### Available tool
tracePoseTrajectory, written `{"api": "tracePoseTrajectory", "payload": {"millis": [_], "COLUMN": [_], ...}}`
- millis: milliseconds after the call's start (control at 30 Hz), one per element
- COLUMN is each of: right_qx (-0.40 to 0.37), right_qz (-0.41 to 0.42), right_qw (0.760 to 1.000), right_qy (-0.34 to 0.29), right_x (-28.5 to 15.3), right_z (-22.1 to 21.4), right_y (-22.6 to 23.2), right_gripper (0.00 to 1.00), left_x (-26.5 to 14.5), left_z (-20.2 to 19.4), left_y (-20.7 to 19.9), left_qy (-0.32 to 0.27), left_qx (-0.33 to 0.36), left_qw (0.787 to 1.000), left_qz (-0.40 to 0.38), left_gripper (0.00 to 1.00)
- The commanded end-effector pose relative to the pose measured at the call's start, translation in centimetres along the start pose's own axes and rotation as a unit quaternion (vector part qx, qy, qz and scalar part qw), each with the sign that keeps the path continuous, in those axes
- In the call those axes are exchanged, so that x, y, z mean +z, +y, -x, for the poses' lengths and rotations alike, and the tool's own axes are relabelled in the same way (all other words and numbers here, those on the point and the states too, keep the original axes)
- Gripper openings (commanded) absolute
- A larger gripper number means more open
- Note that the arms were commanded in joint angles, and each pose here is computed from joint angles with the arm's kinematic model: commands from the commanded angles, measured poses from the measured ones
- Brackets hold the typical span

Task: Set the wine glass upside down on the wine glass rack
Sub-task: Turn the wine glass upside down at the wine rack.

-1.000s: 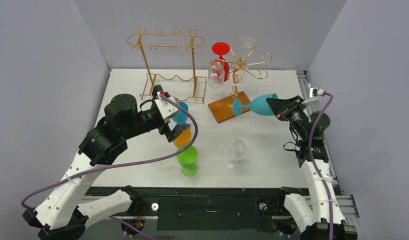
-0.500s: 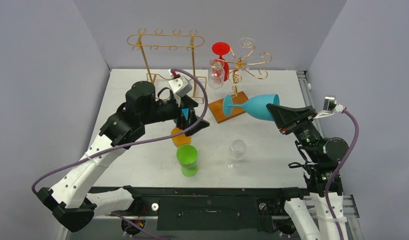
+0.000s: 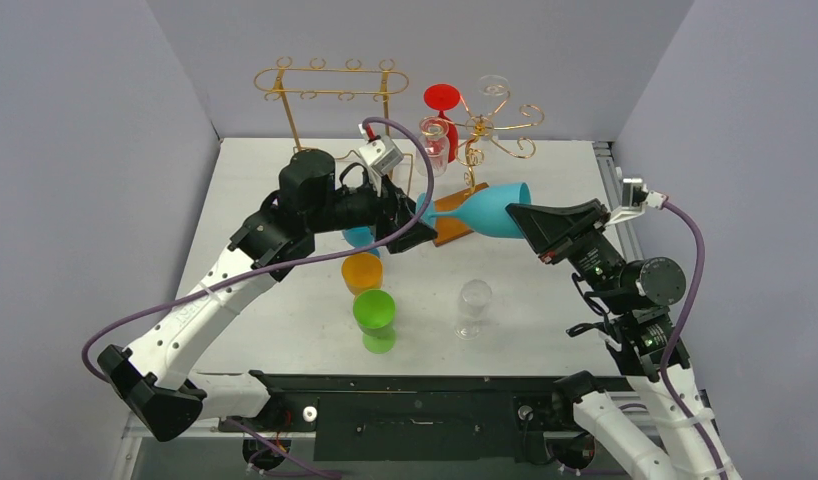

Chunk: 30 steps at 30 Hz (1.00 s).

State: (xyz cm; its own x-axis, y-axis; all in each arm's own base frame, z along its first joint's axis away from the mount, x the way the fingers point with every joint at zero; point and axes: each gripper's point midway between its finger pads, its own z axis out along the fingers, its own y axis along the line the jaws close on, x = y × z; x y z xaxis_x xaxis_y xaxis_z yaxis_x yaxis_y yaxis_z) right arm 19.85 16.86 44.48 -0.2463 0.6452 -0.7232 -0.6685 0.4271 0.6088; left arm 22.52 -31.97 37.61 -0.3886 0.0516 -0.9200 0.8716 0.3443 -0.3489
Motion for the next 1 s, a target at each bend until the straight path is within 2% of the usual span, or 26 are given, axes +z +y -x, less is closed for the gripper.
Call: {"api": "tracePoseTrajectory", "payload": {"millis": [0, 100, 167, 233, 300, 367, 433, 500, 600, 733, 967], "right_qx": [-0.021, -0.021, -0.018, -0.017, -0.016, -0.02, -0.035, -0.045, -0.065, -0.079, -0.084], "right_qz": [0.022, 0.025, 0.028, 0.031, 0.031, 0.025, 0.008, -0.004, -0.017, -0.036, -0.054], "right_qw": [0.999, 0.999, 0.999, 0.999, 0.999, 0.999, 0.998, 0.997, 0.994, 0.989, 0.984], "right_qy": [-0.031, -0.026, -0.023, -0.015, -0.002, 0.019, 0.048, 0.069, 0.088, 0.12, 0.15], "right_x": [0.6, 0.7, 0.8, 1.0, 1.0, 0.8, 0.2, -0.8, -2.4, -3.6, -1.3], "right_z": [1.7, 1.2, 0.9, 0.5, -0.1, -0.8, -1.6, -2.1, -2.4, -3.3, -4.2], "right_y": [2.0, 2.1, 2.2, 2.4, 2.3, 2.1, 1.6, 1.5, 1.5, 1.0, -1.1], "right_gripper": [0.0, 0.0, 0.0, 0.0, 0.08, 0.22, 0.38, 0.49, 0.58, 0.62, 0.62], "left_x": [-0.9, -1.0, -1.1, -1.2, -1.5, -2.0, -2.8, -3.7, -5.5, -7.5, -8.7], "left_z": [3.6, 3.6, 3.4, 3.5, 4.0, 5.0, 6.3, 7.5, 9.0, 9.7, 9.3], "left_y": [-1.9, -1.4, -0.8, -0.2, 0.3, 0.8, 1.3, 1.5, 1.3, 0.9, -1.9], "left_qy": [-0.05, -0.048, -0.042, -0.039, -0.045, -0.055, -0.067, -0.074, -0.083, -0.089, -0.118], "left_qx": [0.044, 0.056, 0.062, 0.074, 0.095, 0.13, 0.185, 0.258, 0.401, 0.563, 0.718], "left_qw": [0.998, 0.997, 0.997, 0.996, 0.994, 0.988, 0.977, 0.959, 0.906, 0.812, 0.68], "left_qz": [-0.02, -0.006, 0.008, 0.023, 0.04, 0.057, 0.077, 0.091, 0.106, 0.123, 0.09], "left_gripper": [0.57, 0.22, 0.09, 0.0, 0.0, 0.0, 0.0, 0.0, 0.0, 0.0, 0.0]}}
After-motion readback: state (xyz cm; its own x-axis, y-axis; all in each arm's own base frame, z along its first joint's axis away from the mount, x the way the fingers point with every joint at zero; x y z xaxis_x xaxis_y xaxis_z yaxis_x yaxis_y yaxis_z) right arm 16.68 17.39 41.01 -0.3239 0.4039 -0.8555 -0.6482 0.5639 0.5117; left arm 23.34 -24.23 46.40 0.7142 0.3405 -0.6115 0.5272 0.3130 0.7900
